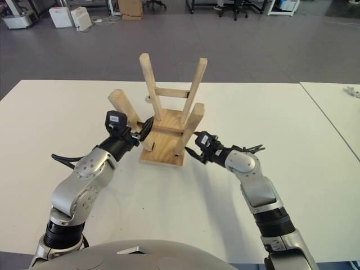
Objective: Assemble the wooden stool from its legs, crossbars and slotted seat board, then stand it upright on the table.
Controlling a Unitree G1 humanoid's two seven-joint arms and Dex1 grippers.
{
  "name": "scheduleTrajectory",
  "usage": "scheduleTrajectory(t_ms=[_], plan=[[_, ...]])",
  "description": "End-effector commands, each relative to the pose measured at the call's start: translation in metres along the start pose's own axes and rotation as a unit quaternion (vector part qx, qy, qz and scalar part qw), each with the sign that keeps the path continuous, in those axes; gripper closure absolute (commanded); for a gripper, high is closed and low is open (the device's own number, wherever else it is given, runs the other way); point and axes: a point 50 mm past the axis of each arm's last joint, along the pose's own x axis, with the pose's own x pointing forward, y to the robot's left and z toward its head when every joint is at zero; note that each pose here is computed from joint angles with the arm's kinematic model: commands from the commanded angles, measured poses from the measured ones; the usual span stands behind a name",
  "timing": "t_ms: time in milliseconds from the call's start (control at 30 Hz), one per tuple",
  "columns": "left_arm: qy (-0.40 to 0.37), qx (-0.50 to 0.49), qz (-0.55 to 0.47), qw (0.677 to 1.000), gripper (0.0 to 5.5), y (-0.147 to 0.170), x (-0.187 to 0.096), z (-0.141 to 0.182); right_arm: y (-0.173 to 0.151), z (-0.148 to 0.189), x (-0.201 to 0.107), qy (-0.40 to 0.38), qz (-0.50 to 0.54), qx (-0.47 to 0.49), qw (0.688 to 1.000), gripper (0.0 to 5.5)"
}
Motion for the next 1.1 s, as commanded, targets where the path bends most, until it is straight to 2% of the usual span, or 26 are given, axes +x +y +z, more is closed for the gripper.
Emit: scheduleTrajectory(t_ms=[33, 133, 233, 300, 367, 400, 433, 500, 567, 633, 667, 733, 867, 1000, 1100], plan=[[0.01, -0.007, -0.004, 1.0, 1.93, 0.012, -0.016, 0.002, -0.039, 0.006, -0.037, 0.015, -0.079, -0.029, 0.996, 2.43], [-0.041, 0.027, -0.077, 0.996, 1.93, 0.006, -0.027, 0.034, -0.078, 0.021, -0.067, 0.007, -0.154, -0.039, 0.987, 2.43], [-0.148, 0.022, -0.143, 0.978, 1.93, 0.002, -0.028, 0.091, -0.104, 0.069, -0.074, -0.114, -0.201, 0.01, 0.973, 2.43], [-0.199, 0.064, -0.164, 0.964, 1.93, 0.013, -0.024, 0.134, -0.109, 0.121, -0.075, -0.243, -0.194, 0.055, 0.949, 2.43], [-0.228, 0.088, -0.176, 0.953, 1.93, 0.029, -0.02, 0.173, -0.108, 0.169, -0.081, -0.349, -0.162, 0.097, 0.918, 2.43], [-0.225, 0.093, -0.177, 0.954, 1.93, 0.035, -0.017, 0.181, -0.106, 0.182, -0.083, -0.373, -0.144, 0.111, 0.91, 2.43], [-0.207, 0.089, -0.182, 0.957, 1.93, 0.039, -0.011, 0.177, -0.1, 0.186, -0.08, -0.373, -0.123, 0.129, 0.911, 2.43], [-0.151, 0.06, -0.203, 0.965, 1.93, 0.04, 0.003, 0.147, -0.082, 0.17, -0.062, -0.325, -0.068, 0.183, 0.925, 2.43], [-0.062, 0.016, -0.209, 0.976, 1.93, 0.039, 0.02, 0.089, -0.053, 0.129, -0.038, -0.221, -0.021, 0.218, 0.95, 2.43], [0.016, -0.011, -0.222, 0.975, 1.93, 0.03, 0.023, 0.033, -0.036, 0.094, -0.026, -0.146, -0.005, 0.242, 0.959, 2.43], [0.057, -0.022, -0.231, 0.971, 1.93, 0.025, 0.021, 0.004, -0.032, 0.08, -0.023, -0.121, -0.006, 0.25, 0.961, 2.43], [0.091, -0.03, -0.244, 0.965, 1.93, 0.02, 0.018, -0.023, -0.028, 0.072, -0.022, -0.106, -0.003, 0.248, 0.963, 2.43], [0.011, -0.03, -0.259, 0.965, 1.93, 0.017, 0.021, 0.018, -0.036, 0.097, -0.026, -0.168, 0.005, 0.226, 0.96, 2.43], [-0.107, -0.05, -0.243, 0.963, 1.93, 0.033, 0.008, 0.085, -0.082, 0.134, -0.054, -0.304, -0.052, 0.244, 0.919, 2.43], [-0.144, -0.021, -0.266, 0.953, 1.93, 0.035, -0.007, 0.119, -0.104, 0.146, -0.07, -0.328, -0.083, 0.226, 0.913, 2.43]])
